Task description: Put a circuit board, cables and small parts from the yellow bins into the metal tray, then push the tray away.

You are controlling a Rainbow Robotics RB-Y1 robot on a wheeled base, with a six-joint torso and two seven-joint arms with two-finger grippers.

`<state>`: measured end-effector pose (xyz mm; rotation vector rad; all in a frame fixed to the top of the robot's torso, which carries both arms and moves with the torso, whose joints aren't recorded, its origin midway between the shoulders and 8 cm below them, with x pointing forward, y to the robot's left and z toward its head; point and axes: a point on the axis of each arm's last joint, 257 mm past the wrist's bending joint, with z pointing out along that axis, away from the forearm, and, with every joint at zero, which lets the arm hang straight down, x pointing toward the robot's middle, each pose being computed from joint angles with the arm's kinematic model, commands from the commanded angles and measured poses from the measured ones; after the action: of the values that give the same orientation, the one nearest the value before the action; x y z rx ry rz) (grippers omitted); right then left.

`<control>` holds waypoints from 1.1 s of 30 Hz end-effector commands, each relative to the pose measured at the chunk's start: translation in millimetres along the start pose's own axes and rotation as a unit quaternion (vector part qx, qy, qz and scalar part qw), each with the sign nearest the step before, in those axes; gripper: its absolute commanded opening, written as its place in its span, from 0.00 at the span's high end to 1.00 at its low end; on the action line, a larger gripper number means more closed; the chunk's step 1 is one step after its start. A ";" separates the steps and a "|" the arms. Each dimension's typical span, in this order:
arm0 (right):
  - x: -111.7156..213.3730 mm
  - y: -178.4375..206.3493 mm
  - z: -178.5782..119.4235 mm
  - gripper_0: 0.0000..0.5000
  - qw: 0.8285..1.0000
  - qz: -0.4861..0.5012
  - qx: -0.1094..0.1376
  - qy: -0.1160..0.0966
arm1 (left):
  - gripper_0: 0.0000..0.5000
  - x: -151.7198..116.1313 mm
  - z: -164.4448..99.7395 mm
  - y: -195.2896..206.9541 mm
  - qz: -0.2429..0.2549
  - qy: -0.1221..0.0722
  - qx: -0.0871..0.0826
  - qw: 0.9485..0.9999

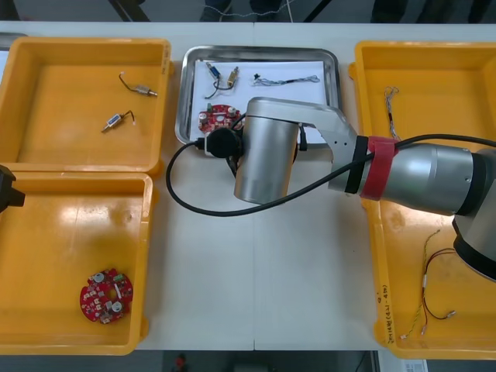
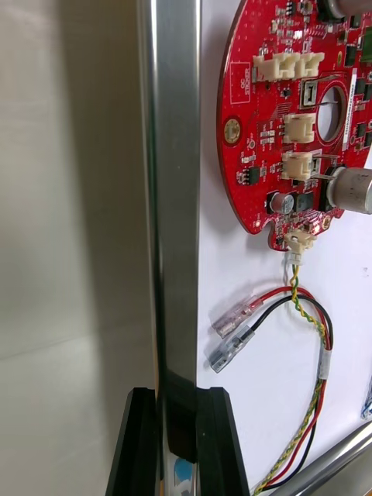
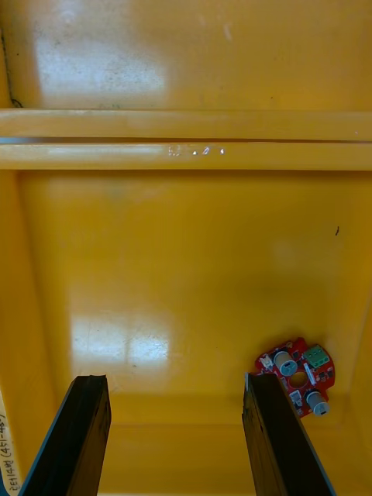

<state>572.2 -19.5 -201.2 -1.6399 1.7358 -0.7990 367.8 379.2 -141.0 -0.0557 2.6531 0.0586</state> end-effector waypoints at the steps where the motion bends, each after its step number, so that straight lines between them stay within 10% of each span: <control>1: -35.8 -40.3 -13.2 1.00 0.999 -0.015 0.031 -0.031 | 0.00 -2.4 -13.1 15.0 0.036 -0.010 -0.025 0.999; 20: -36.0 -67.4 8.1 1.00 0.997 -0.018 0.052 -0.052 | 0.00 -2.4 -13.1 15.0 0.036 -0.010 -0.025 0.999; 23: -34.7 -68.8 8.7 0.52 0.997 -0.022 0.056 -0.050 | 0.00 -2.4 -13.1 15.0 0.036 -0.010 -0.025 0.999; 24: -34.8 -69.2 8.5 0.52 0.997 -0.022 0.056 -0.050 | 0.00 -2.4 -13.1 15.0 0.036 -0.010 -0.025 0.999; 25: -34.8 -69.2 8.5 0.13 0.997 -0.022 0.056 -0.050 | 0.00 -2.4 -13.1 15.0 0.036 -0.010 -0.025 0.999; 33: -39.1 -65.0 4.0 0.00 0.998 0.003 0.027 -0.063 | 0.00 -2.4 -13.1 15.0 0.036 -0.010 -0.025 0.999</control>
<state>614.7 -13.5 -191.5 -1.6172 1.6806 -0.7613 367.8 379.1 -140.9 -0.0549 2.6526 0.0589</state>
